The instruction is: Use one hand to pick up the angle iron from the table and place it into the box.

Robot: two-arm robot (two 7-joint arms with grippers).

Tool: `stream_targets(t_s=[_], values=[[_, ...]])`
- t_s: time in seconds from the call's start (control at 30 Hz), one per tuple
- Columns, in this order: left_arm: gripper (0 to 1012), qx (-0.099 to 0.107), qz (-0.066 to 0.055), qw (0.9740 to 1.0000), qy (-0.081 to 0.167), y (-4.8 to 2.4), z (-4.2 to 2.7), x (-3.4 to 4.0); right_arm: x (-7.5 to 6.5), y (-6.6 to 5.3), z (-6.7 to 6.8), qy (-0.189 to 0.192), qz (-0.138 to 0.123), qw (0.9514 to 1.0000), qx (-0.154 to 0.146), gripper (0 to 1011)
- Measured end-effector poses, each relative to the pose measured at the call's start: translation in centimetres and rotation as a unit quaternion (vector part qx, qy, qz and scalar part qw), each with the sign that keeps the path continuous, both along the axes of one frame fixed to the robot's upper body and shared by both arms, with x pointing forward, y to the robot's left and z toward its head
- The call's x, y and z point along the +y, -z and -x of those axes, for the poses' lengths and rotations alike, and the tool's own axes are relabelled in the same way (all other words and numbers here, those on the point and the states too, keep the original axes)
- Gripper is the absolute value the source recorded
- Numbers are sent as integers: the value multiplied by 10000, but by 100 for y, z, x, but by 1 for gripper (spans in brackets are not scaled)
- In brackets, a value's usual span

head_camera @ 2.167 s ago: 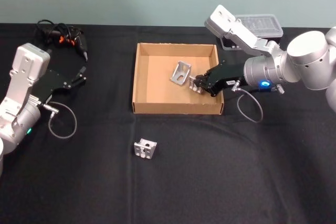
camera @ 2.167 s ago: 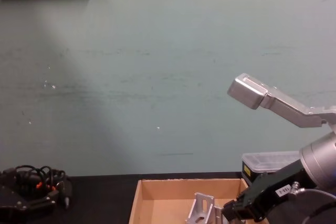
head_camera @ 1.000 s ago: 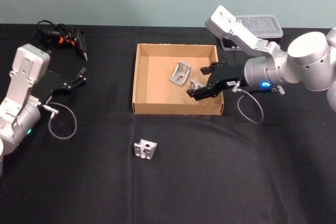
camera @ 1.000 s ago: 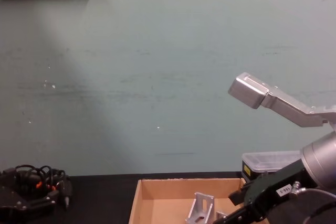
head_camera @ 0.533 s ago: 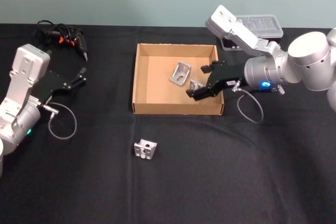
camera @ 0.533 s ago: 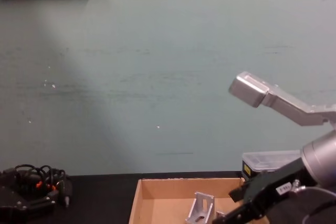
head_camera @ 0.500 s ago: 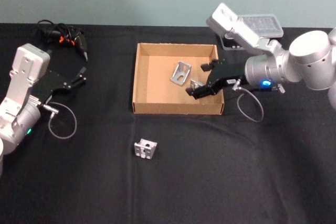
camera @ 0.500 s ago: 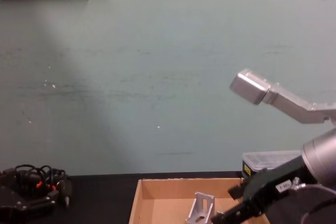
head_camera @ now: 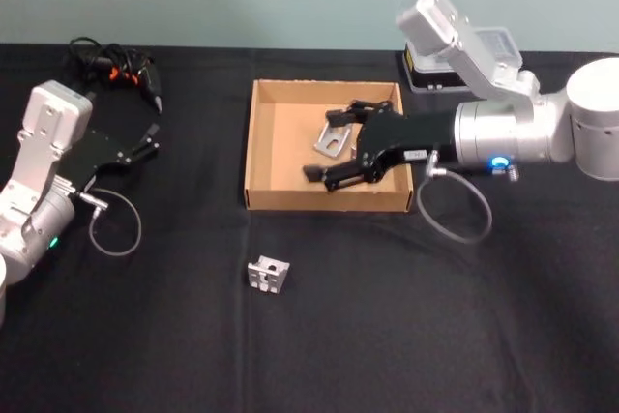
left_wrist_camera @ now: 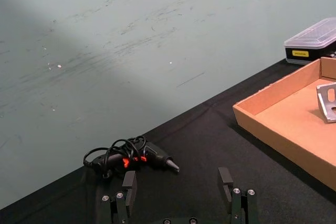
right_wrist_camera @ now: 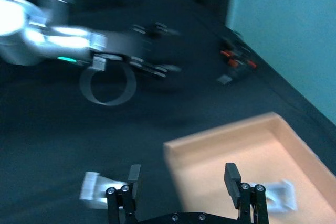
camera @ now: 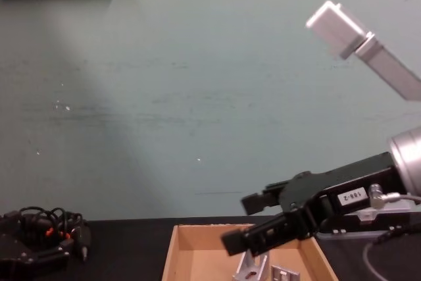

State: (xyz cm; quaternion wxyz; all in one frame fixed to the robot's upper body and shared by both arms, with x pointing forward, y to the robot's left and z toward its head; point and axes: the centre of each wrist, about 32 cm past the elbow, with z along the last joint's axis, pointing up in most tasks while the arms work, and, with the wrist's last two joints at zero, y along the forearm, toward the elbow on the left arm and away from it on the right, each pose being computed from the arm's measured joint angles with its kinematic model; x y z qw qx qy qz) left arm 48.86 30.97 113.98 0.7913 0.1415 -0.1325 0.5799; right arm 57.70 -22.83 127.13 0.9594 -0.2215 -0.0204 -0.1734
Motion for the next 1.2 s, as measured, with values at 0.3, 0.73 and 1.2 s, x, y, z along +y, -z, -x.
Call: stream_targets(t_s=[0.3,0.73,1.2], values=[[1011,0,0,10000,0,0,0,0,167,60,420,-648,-163,9977,134,1004],[1011,0,0,10000,0,0,0,0,418,272,630,-641,131,9973,341,1004],[1011,0,0,10000,0,0,0,0,652,526,701,-403,635,9955,578,1004]])
